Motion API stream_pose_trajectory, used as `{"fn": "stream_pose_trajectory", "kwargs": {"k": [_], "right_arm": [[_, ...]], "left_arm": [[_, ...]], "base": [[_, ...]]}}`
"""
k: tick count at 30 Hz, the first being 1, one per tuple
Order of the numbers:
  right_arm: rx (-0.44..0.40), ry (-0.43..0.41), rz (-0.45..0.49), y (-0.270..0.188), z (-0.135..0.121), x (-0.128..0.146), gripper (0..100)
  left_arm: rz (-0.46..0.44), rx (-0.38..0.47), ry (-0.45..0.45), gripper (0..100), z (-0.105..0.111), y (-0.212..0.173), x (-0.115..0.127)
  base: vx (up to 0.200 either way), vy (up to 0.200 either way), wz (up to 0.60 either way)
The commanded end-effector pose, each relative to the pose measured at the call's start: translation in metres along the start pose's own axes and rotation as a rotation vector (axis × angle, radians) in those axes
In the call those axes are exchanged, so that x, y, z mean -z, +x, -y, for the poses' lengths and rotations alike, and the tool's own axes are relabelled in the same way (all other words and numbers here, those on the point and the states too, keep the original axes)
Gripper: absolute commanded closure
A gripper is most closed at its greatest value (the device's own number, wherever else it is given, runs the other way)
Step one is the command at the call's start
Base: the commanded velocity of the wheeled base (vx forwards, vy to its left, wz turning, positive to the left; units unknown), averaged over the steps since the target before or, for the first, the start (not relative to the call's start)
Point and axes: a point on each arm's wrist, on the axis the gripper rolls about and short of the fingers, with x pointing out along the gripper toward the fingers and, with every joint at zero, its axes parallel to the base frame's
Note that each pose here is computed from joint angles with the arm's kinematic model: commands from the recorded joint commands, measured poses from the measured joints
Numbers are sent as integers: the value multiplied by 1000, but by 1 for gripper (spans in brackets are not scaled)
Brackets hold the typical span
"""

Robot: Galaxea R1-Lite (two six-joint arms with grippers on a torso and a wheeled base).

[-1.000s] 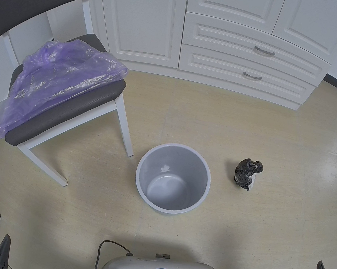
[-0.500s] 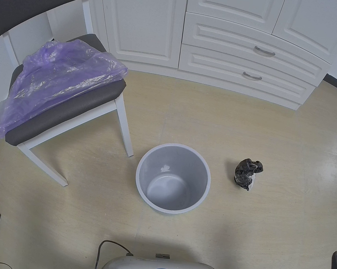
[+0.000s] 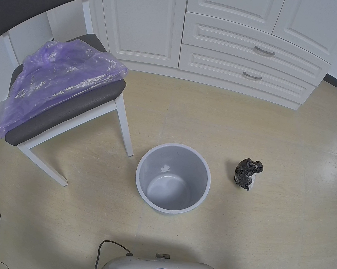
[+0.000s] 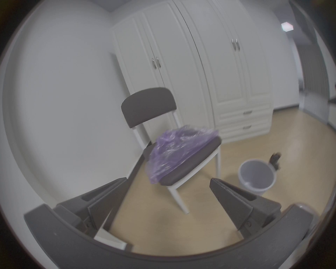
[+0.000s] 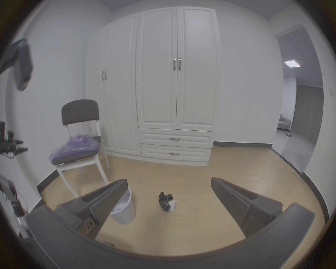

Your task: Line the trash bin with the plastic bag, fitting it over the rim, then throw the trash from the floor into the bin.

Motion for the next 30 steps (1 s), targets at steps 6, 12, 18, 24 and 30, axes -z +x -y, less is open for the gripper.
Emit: {"fn": "stream_pose_trajectory", "kwargs": {"k": [6, 12, 18, 24, 30], "right_arm": [[116, 190, 12, 98, 7, -56, 0], [118, 268, -20, 116, 6, -54, 0], [120, 270, -4, 112, 7, -56, 0], [119, 267, -6, 111, 7, -55, 0], [115, 269, -10, 112, 7, -55, 0]], "left_arm": [[-444, -225, 373, 0, -7, 79, -9], [-607, -259, 422, 0, -19, 122, 9], [-564, -140, 371, 0, -31, 151, 21], [-526, -36, 331, 0, -43, 182, 32], [-475, -60, 343, 0, -51, 207, 35]], "base": [[0, 0, 0], [0, 0, 0], [0, 0, 0], [0, 0, 0], [0, 0, 0]]}}
